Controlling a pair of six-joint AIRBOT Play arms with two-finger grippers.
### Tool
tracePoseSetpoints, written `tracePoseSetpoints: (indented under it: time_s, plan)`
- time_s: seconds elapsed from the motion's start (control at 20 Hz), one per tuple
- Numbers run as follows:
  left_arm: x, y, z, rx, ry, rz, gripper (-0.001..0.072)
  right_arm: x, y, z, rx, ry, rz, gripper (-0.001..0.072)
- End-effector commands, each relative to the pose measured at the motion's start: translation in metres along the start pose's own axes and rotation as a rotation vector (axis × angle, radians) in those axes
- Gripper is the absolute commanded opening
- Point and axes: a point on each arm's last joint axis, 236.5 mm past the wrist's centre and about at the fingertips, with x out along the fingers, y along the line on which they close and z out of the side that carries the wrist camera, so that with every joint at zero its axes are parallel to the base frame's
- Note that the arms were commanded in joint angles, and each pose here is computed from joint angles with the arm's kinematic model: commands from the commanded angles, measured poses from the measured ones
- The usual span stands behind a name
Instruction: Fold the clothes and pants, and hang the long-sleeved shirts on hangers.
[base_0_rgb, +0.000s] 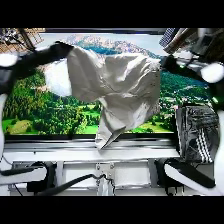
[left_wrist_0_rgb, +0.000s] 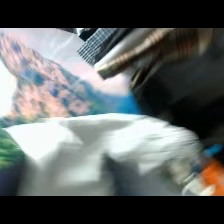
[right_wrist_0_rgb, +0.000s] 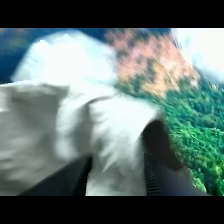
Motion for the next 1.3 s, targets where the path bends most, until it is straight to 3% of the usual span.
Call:
tracePoseSetpoints:
  time_s: [0.0, 0.05, 0.15, 0.2, 0.4, 0.65, 0.8, 0.85, 1.0, 1.25]
  plan:
    - [0.024, 0.028, -0.011, -0.284, -0.004, -0.139, 0.0647, 0.064, -0.014, -0.025, 0.067, 0.159, 0.004, 0.0404]
    - [0.016, 0.023, -0.016, -0.265, 0.040, -0.171, 0.0501, 0.060, -0.007, -0.031, 0.049, 0.182, 0.013, 0.0403]
    - [-0.005, 0.009, -0.024, -0.237, 0.114, -0.247, 0.0394, 0.046, 0.012, -0.048, -0.017, 0.251, 0.041, 0.0403]
    - [-0.014, -0.001, -0.029, -0.222, 0.152, -0.288, 0.0305, 0.038, 0.021, -0.062, -0.059, 0.295, 0.059, 0.0403]
    - [-0.035, -0.042, -0.065, -0.126, 0.325, -0.342, 0.0215, 0.016, 0.032, -0.146, -0.158, 0.500, 0.099, 0.0404]
    - [-0.049, -0.075, -0.191, -0.042, 0.660, -0.199, 0.0225, -0.010, 0.019, -0.192, -0.135, 0.470, 0.060, 0.0404]
    - [-0.048, -0.079, -0.274, -0.116, 0.787, -0.115, 0.0482, -0.030, 0.026, -0.185, -0.132, 0.394, 0.069, 0.0403]
    - [-0.046, -0.079, -0.296, -0.137, 0.817, -0.096, 0.0500, -0.038, 0.029, -0.179, -0.137, 0.363, 0.075, 0.0403]
    - [-0.031, -0.081, -0.333, -0.152, 0.840, -0.064, 0.0500, -0.062, 0.038, -0.159, -0.158, 0.264, 0.082, 0.0402]
    - [0.010, -0.095, -0.345, -0.323, 0.746, -0.076, 0.0498, -0.085, 0.040, -0.148, -0.162, 0.194, 0.065, 0.0402]
